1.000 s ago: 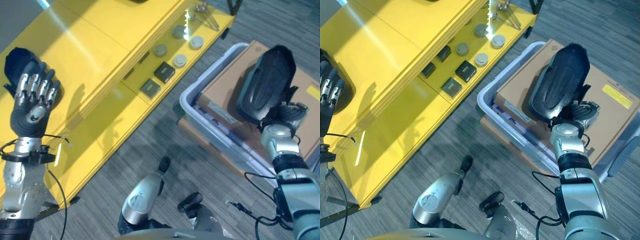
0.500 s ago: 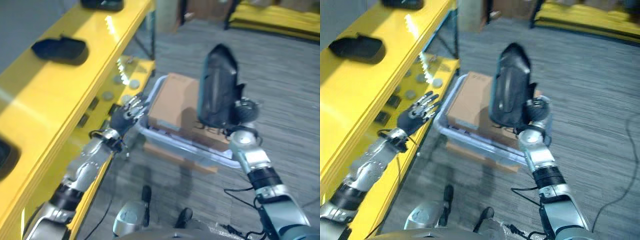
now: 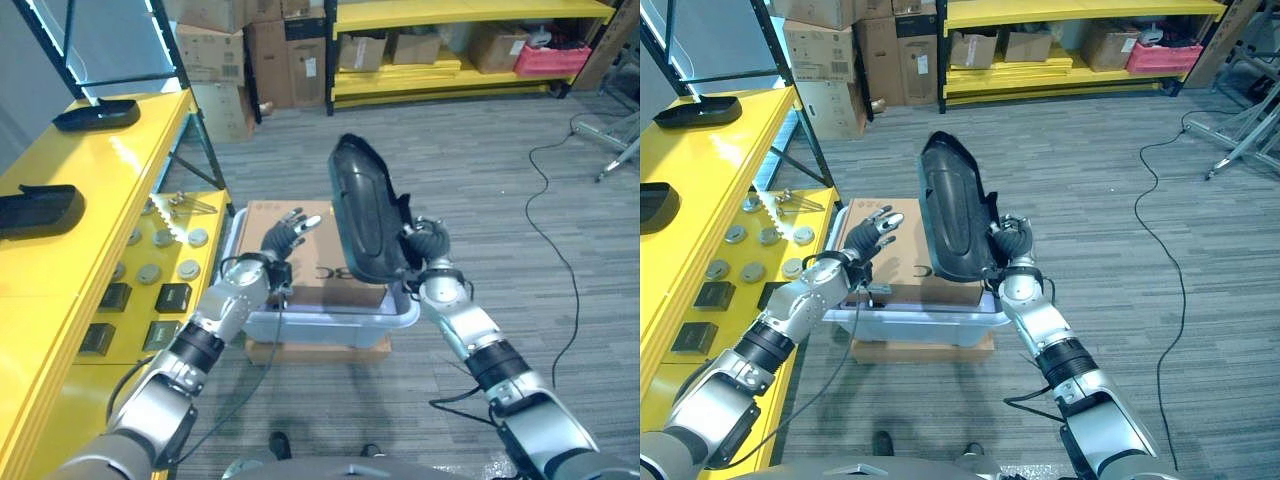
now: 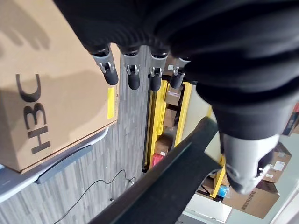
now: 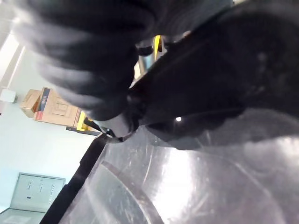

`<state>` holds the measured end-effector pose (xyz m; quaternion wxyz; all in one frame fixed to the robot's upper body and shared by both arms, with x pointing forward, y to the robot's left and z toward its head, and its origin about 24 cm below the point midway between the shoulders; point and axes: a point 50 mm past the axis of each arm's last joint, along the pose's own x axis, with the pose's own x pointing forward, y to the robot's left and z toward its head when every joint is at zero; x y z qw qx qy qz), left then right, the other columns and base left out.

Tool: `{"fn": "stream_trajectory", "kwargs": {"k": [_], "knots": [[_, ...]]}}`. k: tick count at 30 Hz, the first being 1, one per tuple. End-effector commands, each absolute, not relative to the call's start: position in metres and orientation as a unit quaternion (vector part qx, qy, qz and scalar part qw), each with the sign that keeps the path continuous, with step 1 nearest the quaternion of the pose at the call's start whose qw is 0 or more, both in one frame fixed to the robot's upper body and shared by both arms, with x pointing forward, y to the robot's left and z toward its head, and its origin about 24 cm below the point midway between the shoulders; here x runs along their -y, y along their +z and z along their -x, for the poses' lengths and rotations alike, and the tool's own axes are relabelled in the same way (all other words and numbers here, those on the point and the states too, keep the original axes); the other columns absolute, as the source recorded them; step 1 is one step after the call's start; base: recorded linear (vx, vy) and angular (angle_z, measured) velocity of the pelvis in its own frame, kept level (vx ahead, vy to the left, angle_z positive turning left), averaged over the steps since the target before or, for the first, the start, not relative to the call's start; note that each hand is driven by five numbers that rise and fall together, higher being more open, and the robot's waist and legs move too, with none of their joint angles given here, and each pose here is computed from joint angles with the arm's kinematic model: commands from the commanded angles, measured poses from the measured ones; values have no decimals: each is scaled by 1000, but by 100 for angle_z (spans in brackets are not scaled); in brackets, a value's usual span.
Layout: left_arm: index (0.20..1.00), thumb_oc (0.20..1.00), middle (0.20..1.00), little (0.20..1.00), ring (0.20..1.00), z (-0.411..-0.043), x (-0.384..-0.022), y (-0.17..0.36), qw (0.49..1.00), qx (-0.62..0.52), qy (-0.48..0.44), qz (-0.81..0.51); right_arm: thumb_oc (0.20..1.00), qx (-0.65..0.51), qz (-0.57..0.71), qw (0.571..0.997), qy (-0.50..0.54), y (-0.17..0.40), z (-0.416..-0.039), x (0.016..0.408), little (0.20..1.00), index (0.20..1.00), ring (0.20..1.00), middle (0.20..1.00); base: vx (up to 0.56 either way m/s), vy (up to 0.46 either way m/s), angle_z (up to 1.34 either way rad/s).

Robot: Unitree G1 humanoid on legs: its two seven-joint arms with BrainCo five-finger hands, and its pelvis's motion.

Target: Move parts from the plastic box to the shelf.

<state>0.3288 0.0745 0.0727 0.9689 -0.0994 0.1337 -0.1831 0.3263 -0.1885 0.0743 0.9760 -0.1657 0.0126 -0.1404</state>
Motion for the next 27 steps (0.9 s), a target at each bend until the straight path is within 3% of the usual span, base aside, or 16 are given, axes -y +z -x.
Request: {"fn": "stream_trajectory", "kwargs": {"k": [1,19,20,22,27], "knots": [[1000,1000,1000,1000,1000,-338,-63,82,971,-116,-203,57,200,67,134,981,-120,108,-341,169,200,200,200,200,0,0,0],[1000,1000,1000,1000,1000,-309,-6,70,934,-150,-317,63,200,43,127,986,-94,97,-347,144,200,200,200,200,4,-2,0],[893,893,893,893,893,-307,-3,70,934,-150,-317,67,200,42,125,987,-93,97,-348,142,200,200,200,200,0,0,0],[200,200,200,200,200,-306,-1,71,934,-148,-316,74,200,40,123,987,-93,95,-347,140,200,200,200,200,0,0,0],[200,200,200,200,200,-307,0,73,940,-129,-307,75,200,38,116,989,-88,96,-348,136,200,200,200,200,0,0,0]]}}
